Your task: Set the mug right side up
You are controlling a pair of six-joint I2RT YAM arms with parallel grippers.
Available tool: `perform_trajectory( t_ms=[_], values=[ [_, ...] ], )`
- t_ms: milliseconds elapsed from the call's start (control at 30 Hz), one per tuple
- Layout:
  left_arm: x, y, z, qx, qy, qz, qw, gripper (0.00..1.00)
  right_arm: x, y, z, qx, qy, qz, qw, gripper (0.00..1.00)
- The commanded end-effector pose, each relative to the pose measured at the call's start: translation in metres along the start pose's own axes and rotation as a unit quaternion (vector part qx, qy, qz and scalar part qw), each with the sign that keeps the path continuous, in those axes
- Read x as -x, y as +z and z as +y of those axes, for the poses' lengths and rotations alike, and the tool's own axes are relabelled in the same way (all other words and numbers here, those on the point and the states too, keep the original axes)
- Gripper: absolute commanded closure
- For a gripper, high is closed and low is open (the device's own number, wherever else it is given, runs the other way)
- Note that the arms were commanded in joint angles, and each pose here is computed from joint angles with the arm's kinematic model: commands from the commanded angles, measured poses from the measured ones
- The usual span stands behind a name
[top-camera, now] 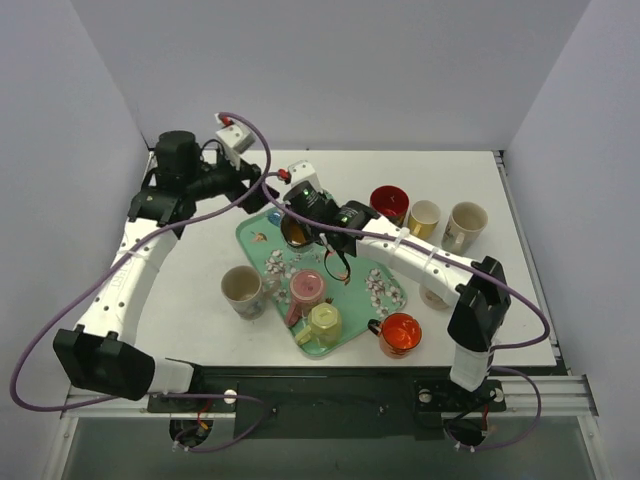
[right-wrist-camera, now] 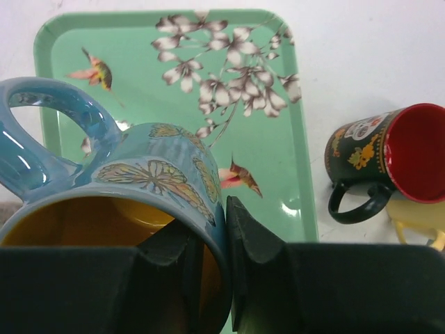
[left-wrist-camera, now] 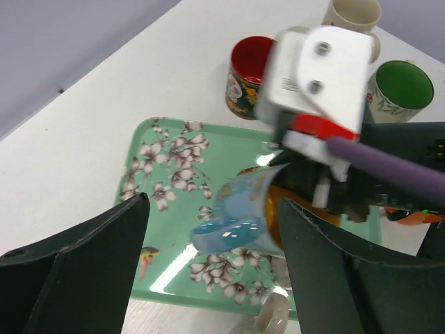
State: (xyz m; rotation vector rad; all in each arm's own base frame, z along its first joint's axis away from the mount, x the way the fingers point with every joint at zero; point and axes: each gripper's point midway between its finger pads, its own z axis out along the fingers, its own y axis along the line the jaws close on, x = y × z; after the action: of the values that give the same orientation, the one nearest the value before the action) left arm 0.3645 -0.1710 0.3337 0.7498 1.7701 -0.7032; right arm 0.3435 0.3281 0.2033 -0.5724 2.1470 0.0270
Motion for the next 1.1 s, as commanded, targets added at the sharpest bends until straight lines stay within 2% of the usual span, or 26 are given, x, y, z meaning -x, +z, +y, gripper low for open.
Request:
perform_trajectory(
  t_ms=[0,100,267,300,333,367,400,433,467,500,533,567,600,633,667,733,900,1067],
  values=[
    [-0.018,0.017,-0.015,0.048,0.046,0.031,0.997,0.15,0.066,-0.022,-0.024,-0.055,0.082,-0.092,0.991,1.00],
    [-0.020,0.023,-0.016,0.060,0.046,0.008,0.997,0.18,0.074,-0.023,-0.018,-0.040,0.134,-0.106,0.985,1.00],
    [-0.019,0.024,-0.008,0.093,0.016,-0.004,0.996,0.26,0.079,-0.022,-0.019,-0.030,0.167,-0.114,0.979,1.00],
    [-0.017,0.021,-0.003,0.094,0.016,-0.008,0.995,0.26,0.084,-0.022,-0.004,0.024,0.180,-0.114,0.977,1.00],
    [-0.015,0.017,-0.002,0.084,0.023,-0.009,0.996,0.26,0.076,-0.013,-0.010,0.048,0.192,-0.105,0.975,1.00],
    [-0.013,0.008,-0.005,0.032,0.023,-0.015,0.999,0.24,0.089,-0.017,0.013,0.139,0.203,-0.118,0.962,1.00],
    [-0.009,0.003,-0.006,-0.002,0.056,-0.020,0.998,0.21,0.084,-0.010,0.003,0.154,0.205,-0.114,0.960,1.00],
    [-0.017,-0.012,-0.013,-0.069,0.051,-0.018,0.996,0.20,0.086,-0.014,0.008,0.186,0.193,-0.112,0.957,1.00],
    [-0.021,-0.014,-0.008,-0.084,0.093,-0.020,0.992,0.19,0.084,-0.014,-0.002,0.183,0.160,-0.117,0.963,1.00],
    [-0.027,-0.023,-0.009,-0.105,0.102,-0.022,0.989,0.16,0.083,-0.019,0.001,0.203,0.138,-0.113,0.963,1.00],
    [-0.036,-0.023,-0.005,-0.105,0.172,-0.019,0.979,0.15,0.085,-0.023,-0.001,0.206,0.099,-0.120,0.966,1.00],
    [-0.044,-0.024,-0.009,-0.099,0.207,-0.005,0.973,0.14,0.077,-0.027,0.004,0.222,0.076,-0.101,0.967,1.00],
    [-0.058,-0.021,-0.008,-0.099,0.251,0.007,0.963,0.13,0.086,-0.033,0.008,0.230,0.046,-0.110,0.966,1.00],
    [-0.062,-0.019,-0.017,-0.103,0.276,0.017,0.956,0.13,0.071,-0.029,0.013,0.235,0.028,-0.076,0.969,1.00],
    [-0.069,-0.020,-0.029,-0.130,0.292,0.026,0.947,0.13,0.077,-0.035,0.014,0.236,0.017,-0.074,0.969,1.00],
    [-0.068,-0.017,-0.042,-0.161,0.299,0.019,0.940,0.13,0.083,-0.035,0.023,0.255,0.006,-0.072,0.964,1.00],
    [-0.054,-0.007,-0.025,-0.115,0.304,0.017,0.946,0.13,0.089,-0.038,0.039,0.275,-0.015,-0.076,0.958,1.00],
    [-0.057,-0.008,-0.028,-0.127,0.313,0.020,0.941,0.15,0.090,-0.045,0.049,0.298,-0.033,-0.078,0.951,1.00]
  ],
)
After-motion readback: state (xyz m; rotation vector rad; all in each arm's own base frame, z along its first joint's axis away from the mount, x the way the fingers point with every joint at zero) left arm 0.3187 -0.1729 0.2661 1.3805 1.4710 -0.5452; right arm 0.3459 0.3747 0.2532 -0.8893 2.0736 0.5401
